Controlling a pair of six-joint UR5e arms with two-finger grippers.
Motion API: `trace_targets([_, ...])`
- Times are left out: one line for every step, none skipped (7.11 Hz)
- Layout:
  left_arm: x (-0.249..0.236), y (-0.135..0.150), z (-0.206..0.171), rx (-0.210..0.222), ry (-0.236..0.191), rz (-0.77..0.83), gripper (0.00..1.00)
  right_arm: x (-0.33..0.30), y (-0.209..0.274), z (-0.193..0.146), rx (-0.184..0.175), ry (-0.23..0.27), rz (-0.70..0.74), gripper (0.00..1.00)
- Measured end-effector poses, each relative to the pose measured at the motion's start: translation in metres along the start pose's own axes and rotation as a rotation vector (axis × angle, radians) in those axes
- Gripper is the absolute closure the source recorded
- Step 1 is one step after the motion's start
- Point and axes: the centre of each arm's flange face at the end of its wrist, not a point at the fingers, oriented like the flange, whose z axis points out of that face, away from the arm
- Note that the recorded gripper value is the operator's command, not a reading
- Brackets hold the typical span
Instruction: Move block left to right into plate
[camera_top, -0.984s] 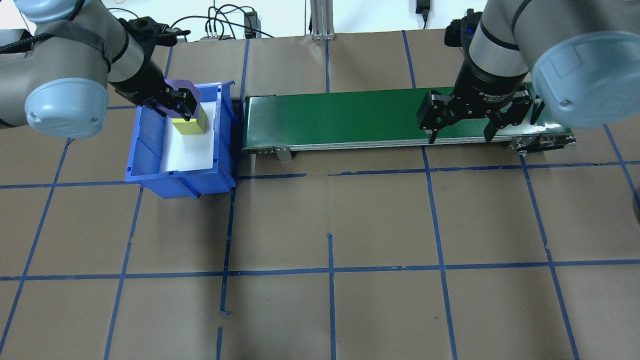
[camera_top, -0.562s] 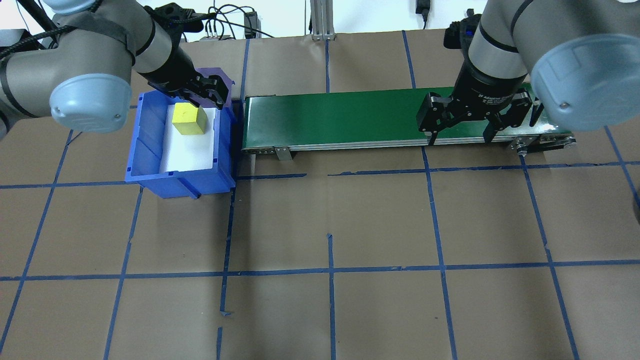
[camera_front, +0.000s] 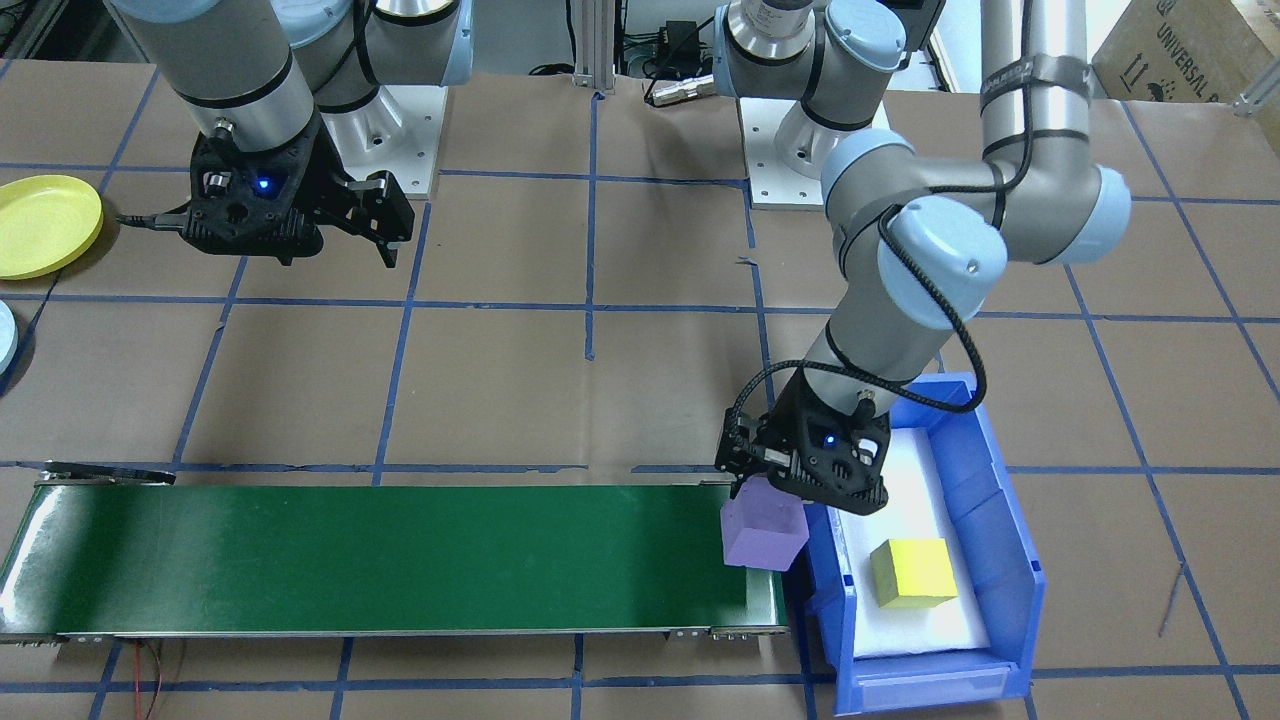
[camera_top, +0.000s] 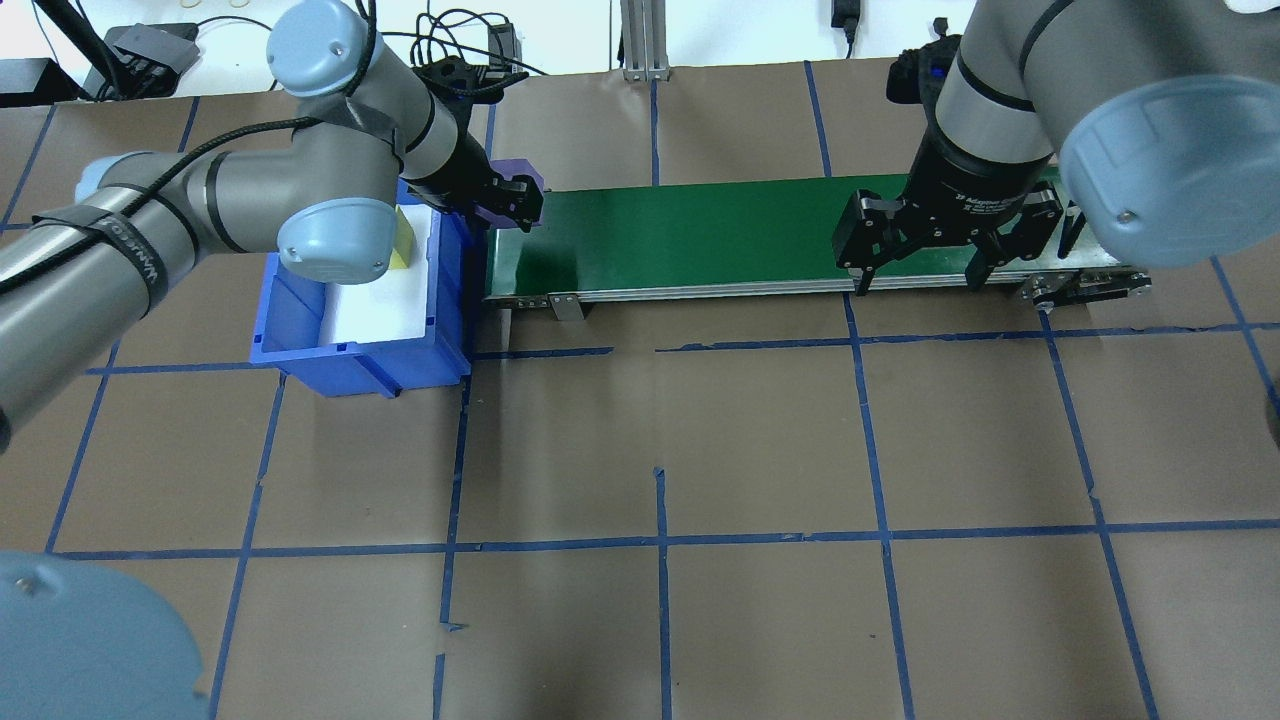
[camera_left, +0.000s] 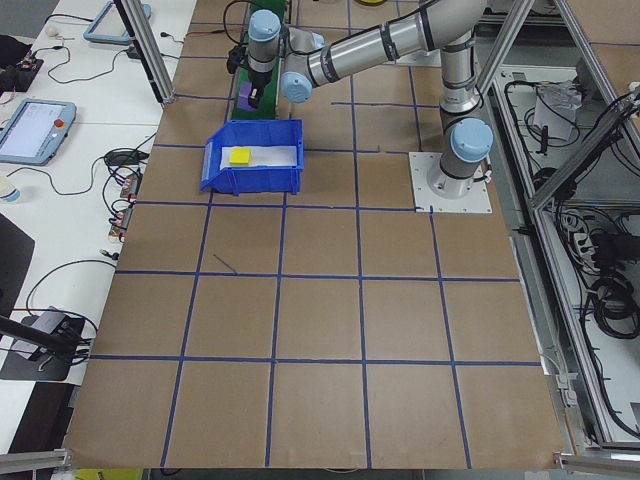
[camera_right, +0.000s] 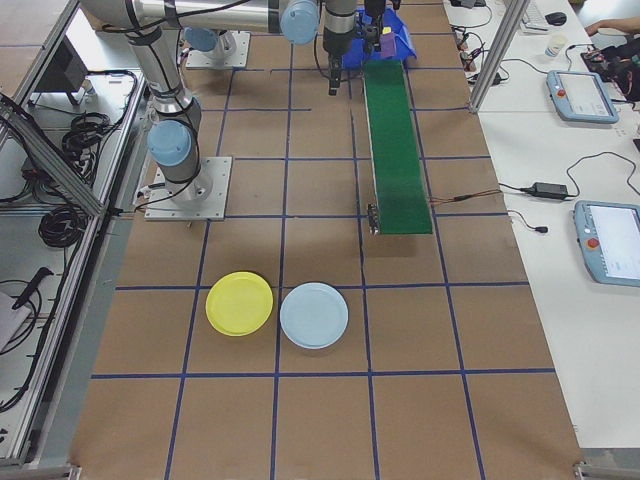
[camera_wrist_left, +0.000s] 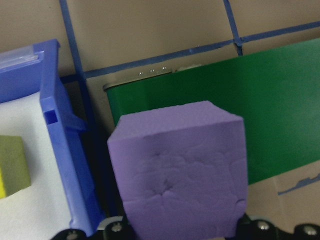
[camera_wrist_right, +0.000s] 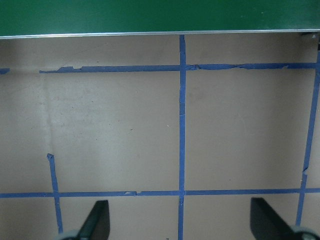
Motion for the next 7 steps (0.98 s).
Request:
trace_targets([0.000,-0.001,0.009,-0.003,0.001,0.003,0.00,0.000,0.000,0.000,0.000,0.000,0.000,0.00])
trace_targets([-0.001,0.000,0.015,-0.010,0.000,0.003,0.00,0.000,0.000,0.000,0.001,0.000,0.000,0.00])
trace_targets([-0.001,0.000,0.017,-0.016,0.000,-0.013,0.00,0.000,0.000,0.000,0.001,0.000,0.000,0.00])
trace_targets([0.000,0.001,0.012,-0.016,-0.003,-0.037,0.00,0.000,0.000,0.000,0.000,0.001,0.000,0.00])
trace_targets([0.000,0.001,-0.006,-0.009,-0.022,-0.026,0.00,0.000,0.000,0.001,-0.001,0.001,0.000,0.00])
trace_targets([-0.007,0.004,-0.034,-0.013,-0.063,0.006,0.00,0.000,0.000,0.001,-0.002,0.001,0.000,0.00])
trace_targets([-0.025,0.010,-0.060,-0.033,-0.103,0.016,0.00,0.000,0.001,0.001,-0.002,0.001,-0.001,0.00])
